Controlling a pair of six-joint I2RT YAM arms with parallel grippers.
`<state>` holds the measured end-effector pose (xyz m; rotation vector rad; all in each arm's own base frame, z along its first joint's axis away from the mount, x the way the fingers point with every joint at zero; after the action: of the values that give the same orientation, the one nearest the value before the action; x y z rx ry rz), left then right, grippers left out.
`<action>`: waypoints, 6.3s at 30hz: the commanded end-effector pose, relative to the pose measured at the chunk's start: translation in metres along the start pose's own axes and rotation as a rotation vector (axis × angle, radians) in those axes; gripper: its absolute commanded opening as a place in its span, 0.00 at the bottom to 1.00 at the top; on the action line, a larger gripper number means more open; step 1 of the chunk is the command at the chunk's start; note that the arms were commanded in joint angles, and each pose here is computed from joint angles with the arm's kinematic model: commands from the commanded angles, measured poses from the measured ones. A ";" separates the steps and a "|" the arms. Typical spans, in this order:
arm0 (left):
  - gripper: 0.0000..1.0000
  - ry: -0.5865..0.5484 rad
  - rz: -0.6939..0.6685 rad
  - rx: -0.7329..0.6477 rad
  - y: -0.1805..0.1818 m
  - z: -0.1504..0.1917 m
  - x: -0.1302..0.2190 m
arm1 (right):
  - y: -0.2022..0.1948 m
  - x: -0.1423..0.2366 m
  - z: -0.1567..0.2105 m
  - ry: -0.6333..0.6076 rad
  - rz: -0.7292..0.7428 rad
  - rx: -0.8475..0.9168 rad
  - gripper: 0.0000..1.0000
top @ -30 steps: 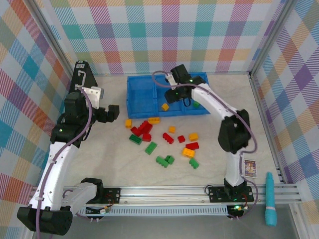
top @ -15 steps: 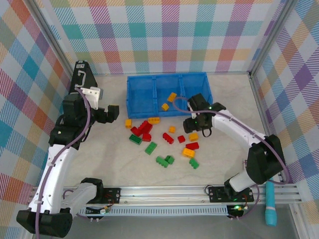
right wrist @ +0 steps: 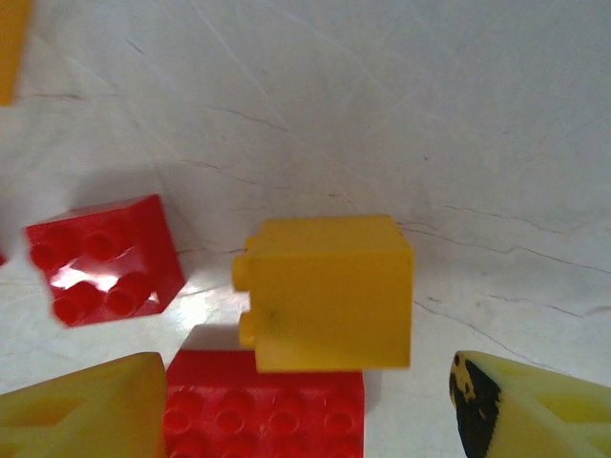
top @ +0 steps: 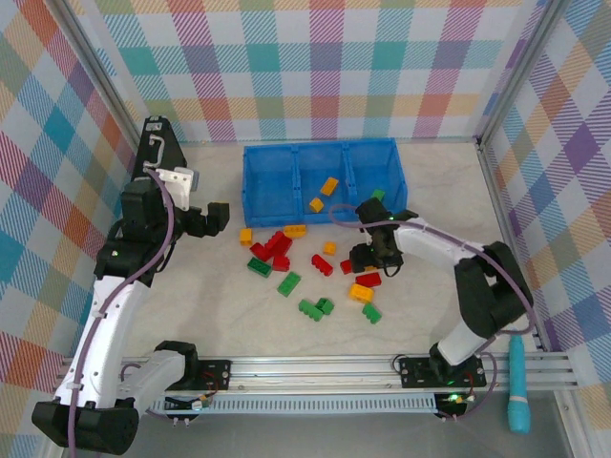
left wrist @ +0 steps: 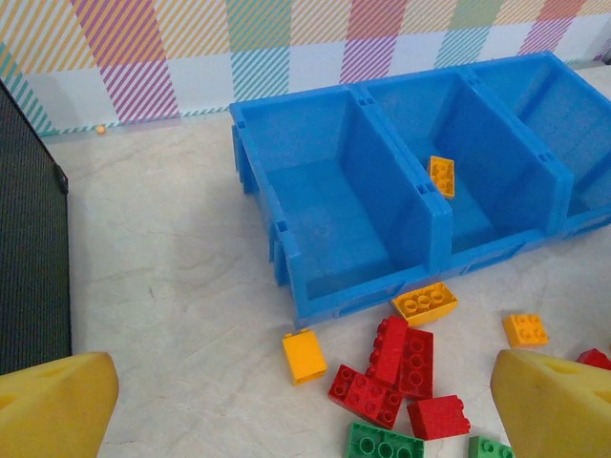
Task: Sort the legos into containers by color
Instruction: Pick up the lego from the center of the table, then place the lego in the container, then pick up the lego from the bottom-center of the table, then place the lego in the container, then pick up the lego from the bottom-center of the table.
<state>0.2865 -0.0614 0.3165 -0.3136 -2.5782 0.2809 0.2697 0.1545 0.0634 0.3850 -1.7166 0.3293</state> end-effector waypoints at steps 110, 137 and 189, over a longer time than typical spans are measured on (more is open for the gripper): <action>1.00 0.223 0.067 0.210 -0.004 0.048 -0.042 | 0.061 0.013 0.127 -0.043 -0.240 -0.107 0.65; 1.00 0.238 0.017 0.179 0.005 0.050 -0.045 | 0.019 0.098 0.044 -0.225 0.024 0.028 0.27; 1.00 0.199 0.007 0.193 0.015 0.043 -0.039 | -0.032 0.079 -0.032 -0.243 -0.031 -0.325 0.58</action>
<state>0.2993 -0.0639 0.2526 -0.2463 -2.3146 0.4531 0.3379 0.1345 0.1716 0.3291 -2.0761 0.0757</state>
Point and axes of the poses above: each hand's point on the last joint's axis, 136 mm out from that joint toward the fingers, its own x axis back along the fingers, its own y axis along the line the jaws close on, z = x × y, the point moved 2 cm from there along x, back along the fingers, and after that the axes turned 13 degrees about x, right-handed, at the moved point
